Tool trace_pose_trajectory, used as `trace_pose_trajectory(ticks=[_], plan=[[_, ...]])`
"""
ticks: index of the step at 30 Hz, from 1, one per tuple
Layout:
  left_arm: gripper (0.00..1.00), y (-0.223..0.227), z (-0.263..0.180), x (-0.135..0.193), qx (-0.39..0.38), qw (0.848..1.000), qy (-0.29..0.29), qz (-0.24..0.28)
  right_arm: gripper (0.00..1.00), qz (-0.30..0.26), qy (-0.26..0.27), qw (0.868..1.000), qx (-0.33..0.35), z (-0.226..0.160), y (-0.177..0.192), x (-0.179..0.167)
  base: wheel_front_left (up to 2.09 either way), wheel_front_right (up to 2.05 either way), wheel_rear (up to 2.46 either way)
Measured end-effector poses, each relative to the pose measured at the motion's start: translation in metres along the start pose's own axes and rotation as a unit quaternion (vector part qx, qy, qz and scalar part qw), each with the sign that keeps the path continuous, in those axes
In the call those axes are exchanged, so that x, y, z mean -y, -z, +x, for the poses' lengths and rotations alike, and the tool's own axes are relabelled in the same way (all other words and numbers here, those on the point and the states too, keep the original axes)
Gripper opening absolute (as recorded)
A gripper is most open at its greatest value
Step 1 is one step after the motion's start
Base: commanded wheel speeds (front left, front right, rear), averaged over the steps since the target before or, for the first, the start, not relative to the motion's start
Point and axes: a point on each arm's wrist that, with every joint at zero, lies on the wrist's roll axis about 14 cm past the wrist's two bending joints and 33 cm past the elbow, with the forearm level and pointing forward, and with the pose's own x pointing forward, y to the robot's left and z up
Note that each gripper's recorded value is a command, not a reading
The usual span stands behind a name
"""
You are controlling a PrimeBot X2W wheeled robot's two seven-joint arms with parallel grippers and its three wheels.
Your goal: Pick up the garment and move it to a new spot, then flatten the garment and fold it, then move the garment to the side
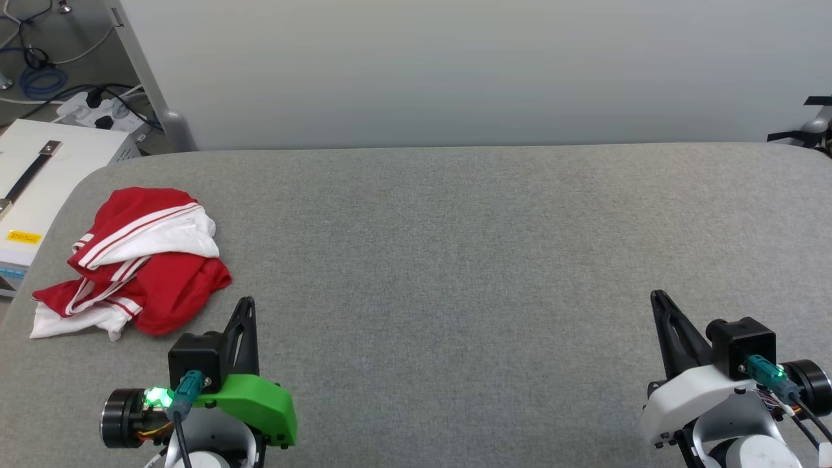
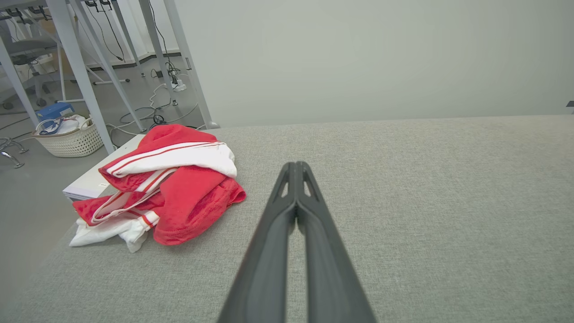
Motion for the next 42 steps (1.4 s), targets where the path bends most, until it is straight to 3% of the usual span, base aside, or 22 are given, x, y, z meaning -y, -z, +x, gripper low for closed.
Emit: trace_pose_trajectory(ticks=[28, 29, 42], plan=[[0.0, 0.0, 0.0, 0.0001, 0.0, 1.0, 0.0, 0.0, 0.0, 0.0, 0.0, 1.0, 0.0, 0.0, 0.0, -0.0001, 0.0, 0.0, 0.0], [1.0, 0.0001, 0.0, 0.0001, 0.0, 1.0, 0.0, 0.0, 1.0, 0.001, 0.0, 1.0, 0.0, 0.0, 0.0002, -0.0001, 0.0, 0.0, 0.0], [1.0, 0.0044, -0.0001, 0.002, -0.003, 1.0, 0.003, -0.009, 1.0, 0.012, 0.004, 1.0, 0.0, -0.0003, 0.0029, 0.0023, 0.0, 0.0, 0.0]])
